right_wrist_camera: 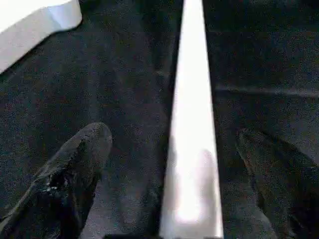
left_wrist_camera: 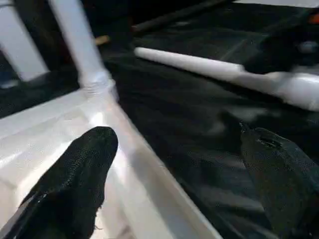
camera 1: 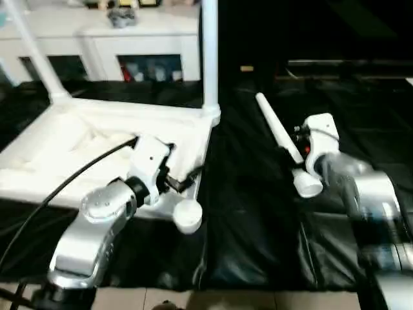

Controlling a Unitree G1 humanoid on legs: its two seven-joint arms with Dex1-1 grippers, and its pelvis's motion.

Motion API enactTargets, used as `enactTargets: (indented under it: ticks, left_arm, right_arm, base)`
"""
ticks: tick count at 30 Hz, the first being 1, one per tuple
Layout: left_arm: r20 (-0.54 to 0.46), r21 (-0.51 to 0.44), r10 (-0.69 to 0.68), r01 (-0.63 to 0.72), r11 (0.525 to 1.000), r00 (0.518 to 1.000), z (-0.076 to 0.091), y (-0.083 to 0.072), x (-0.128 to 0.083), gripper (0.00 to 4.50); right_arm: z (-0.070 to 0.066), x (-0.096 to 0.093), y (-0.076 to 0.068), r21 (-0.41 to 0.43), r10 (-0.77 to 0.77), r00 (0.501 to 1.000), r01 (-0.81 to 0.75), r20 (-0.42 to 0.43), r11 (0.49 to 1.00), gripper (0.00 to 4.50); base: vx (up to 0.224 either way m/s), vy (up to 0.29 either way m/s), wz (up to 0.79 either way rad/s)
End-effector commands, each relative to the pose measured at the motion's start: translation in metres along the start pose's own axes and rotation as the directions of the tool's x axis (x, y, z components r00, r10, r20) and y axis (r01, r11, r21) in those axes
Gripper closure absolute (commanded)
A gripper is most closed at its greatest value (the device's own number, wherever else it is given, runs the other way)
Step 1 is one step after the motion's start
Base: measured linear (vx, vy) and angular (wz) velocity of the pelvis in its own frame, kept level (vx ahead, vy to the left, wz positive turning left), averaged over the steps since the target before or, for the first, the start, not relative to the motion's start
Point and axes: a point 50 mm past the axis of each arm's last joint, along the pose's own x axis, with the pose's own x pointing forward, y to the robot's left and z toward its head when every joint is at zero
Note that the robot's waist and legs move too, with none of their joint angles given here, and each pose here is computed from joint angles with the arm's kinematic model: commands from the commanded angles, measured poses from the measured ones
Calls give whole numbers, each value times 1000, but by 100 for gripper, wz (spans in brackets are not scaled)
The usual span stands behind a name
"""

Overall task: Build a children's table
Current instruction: Pick table leg

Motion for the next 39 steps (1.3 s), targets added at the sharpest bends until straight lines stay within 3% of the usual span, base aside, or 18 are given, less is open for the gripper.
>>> enactTargets:
  ticks: [1,6,11,17,30,39]
  left_arm:
    - [6,11,-96,96,995,995,11,-6,0,8]
    - [-10,6,-199,199,980,980,17,-11,-4,8]
    - [-14,6,-208,208,978,978,20,-10,-6,8]
    - [-29,-7,-223,223,975,974,21,-10,-10,0]
    - [-159,-87,-331,321,943,930,7,-18,-19,0]
    - [-162,-111,-317,302,947,934,6,-17,-15,0]
  right_arm:
    - [3,7,-13,10,-60,997,60,-46,998,0]
    - [15,20,-15,19,-28,995,30,-97,999,0]
    - [19,23,-16,9,-13,990,15,-142,1000,0]
    - [22,25,-13,51,54,980,-45,-190,998,66]
    - [4,24,-13,27,113,939,-110,-324,994,167]
    - [-10,22,-20,3,107,920,-115,-378,993,253]
  base:
    - [0,0,0]
    - [0,0,0]
    - [0,0,0]
    - [0,0,0]
    - [0,0,0]
    - [0,0,0]
